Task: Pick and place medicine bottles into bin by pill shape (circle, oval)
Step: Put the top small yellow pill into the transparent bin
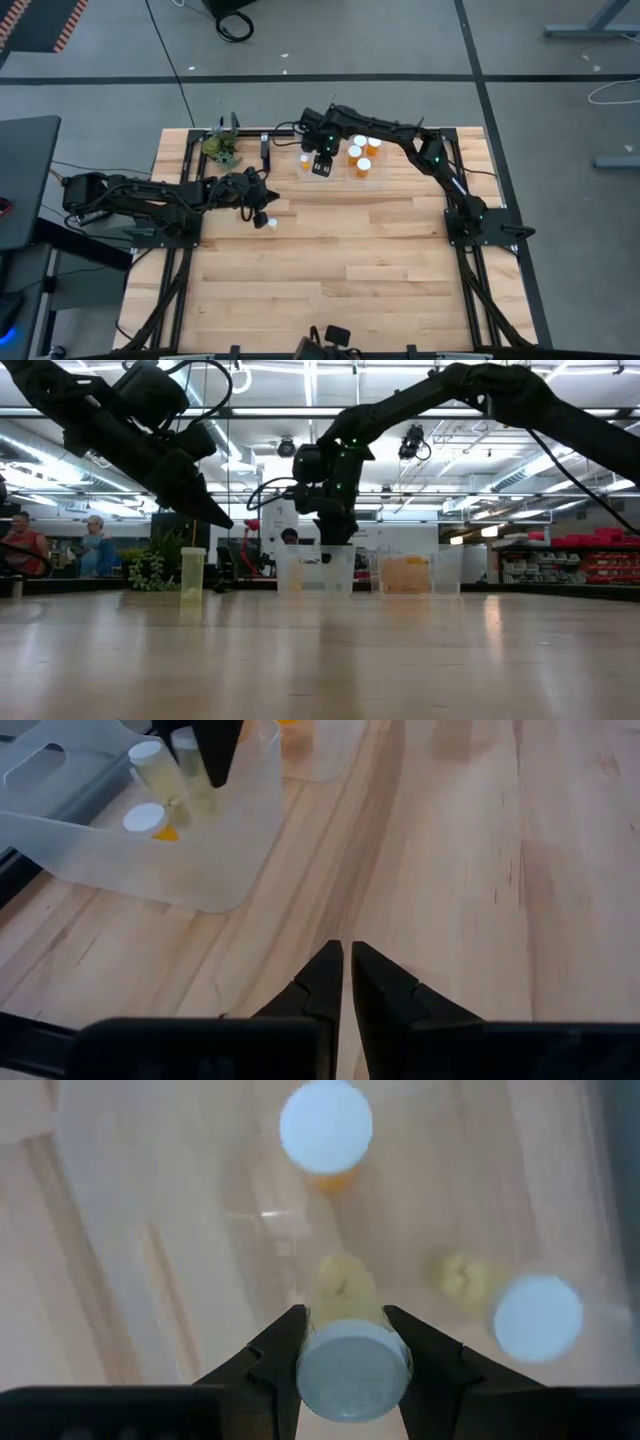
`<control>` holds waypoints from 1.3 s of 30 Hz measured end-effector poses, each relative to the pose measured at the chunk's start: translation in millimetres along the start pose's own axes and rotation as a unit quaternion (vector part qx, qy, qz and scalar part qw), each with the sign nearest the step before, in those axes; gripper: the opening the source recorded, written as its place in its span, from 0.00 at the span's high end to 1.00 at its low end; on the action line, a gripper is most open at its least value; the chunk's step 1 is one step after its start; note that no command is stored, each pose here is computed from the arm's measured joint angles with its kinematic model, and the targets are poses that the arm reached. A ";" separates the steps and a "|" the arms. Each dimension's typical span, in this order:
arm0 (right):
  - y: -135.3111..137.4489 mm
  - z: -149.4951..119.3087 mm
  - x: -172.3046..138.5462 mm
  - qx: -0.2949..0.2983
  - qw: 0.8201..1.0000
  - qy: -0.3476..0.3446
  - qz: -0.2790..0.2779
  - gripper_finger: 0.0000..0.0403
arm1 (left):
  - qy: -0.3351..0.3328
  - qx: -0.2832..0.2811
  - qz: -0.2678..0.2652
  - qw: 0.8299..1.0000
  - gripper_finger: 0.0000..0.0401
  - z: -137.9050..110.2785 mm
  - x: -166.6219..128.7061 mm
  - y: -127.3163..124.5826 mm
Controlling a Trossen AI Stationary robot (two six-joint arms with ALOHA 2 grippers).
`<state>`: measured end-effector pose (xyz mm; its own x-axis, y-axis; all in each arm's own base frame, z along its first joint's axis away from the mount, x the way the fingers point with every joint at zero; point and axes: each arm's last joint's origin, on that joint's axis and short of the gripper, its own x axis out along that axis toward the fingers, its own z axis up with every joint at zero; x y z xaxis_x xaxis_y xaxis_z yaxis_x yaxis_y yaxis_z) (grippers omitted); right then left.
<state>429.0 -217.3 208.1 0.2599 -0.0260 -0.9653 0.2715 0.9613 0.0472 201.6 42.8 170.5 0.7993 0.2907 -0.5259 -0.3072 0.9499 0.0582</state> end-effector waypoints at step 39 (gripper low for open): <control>-5.8 -11.0 21.9 0.000 1.000 0.017 0.006 0.66 | 0.002 0.001 0.000 1.000 0.94 -0.3 0.0 0.0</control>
<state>422.9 -220.5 183.8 0.2324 -0.0044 -0.9726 0.2688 0.9613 0.0599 201.4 42.8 170.3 0.7975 0.2904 -0.5288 -0.3067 0.9500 0.0591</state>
